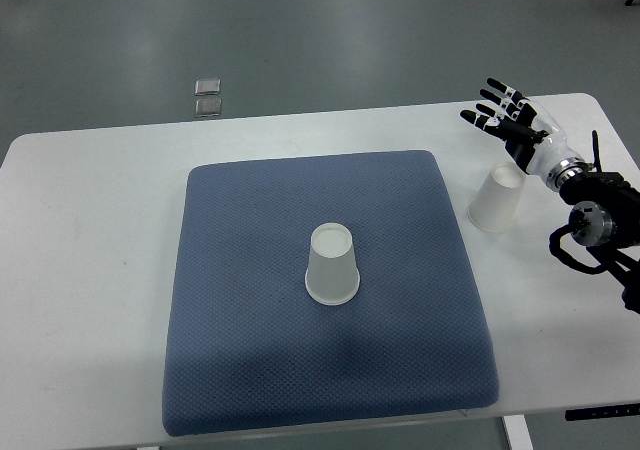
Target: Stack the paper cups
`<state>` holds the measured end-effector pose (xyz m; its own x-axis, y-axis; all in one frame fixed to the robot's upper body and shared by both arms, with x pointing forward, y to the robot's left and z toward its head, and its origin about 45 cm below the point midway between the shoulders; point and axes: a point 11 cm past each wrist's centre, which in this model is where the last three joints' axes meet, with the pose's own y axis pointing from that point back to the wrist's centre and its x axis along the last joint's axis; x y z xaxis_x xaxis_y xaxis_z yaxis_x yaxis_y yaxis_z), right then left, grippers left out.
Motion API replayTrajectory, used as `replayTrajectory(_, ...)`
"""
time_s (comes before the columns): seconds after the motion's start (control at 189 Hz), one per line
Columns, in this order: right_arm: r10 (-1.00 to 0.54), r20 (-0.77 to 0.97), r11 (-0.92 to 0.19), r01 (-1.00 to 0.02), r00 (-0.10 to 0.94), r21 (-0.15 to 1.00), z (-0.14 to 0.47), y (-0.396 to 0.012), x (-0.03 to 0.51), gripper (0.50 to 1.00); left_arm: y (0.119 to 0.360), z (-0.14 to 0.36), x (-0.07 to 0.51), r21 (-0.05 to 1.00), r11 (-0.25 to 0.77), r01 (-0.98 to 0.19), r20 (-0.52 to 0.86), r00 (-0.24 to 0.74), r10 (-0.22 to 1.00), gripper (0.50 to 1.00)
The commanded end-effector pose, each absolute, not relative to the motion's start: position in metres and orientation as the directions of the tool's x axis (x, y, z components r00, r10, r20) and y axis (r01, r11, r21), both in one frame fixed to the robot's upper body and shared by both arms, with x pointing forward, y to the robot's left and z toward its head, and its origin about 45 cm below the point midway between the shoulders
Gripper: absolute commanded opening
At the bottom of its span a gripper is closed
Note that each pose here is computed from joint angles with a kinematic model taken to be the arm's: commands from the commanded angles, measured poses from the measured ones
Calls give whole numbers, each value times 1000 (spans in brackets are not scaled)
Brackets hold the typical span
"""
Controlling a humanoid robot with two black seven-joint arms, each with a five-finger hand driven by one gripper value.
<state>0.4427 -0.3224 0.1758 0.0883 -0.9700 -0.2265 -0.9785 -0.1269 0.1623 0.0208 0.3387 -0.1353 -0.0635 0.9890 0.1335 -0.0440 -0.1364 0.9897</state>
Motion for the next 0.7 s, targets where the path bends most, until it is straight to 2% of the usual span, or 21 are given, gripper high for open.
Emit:
replayTrajectory(0.0, -970, -227, -128, -979, 90, 161, 176, -322, 443, 919, 339, -135, 21, 990, -136, -44, 133, -64, 989, 1000)
replayTrajectory(0.692, -968, -227, -142, -979, 106, 148, 181, -329, 443, 919, 339, -135, 21, 990, -136, -44, 133, -64, 989, 1000)
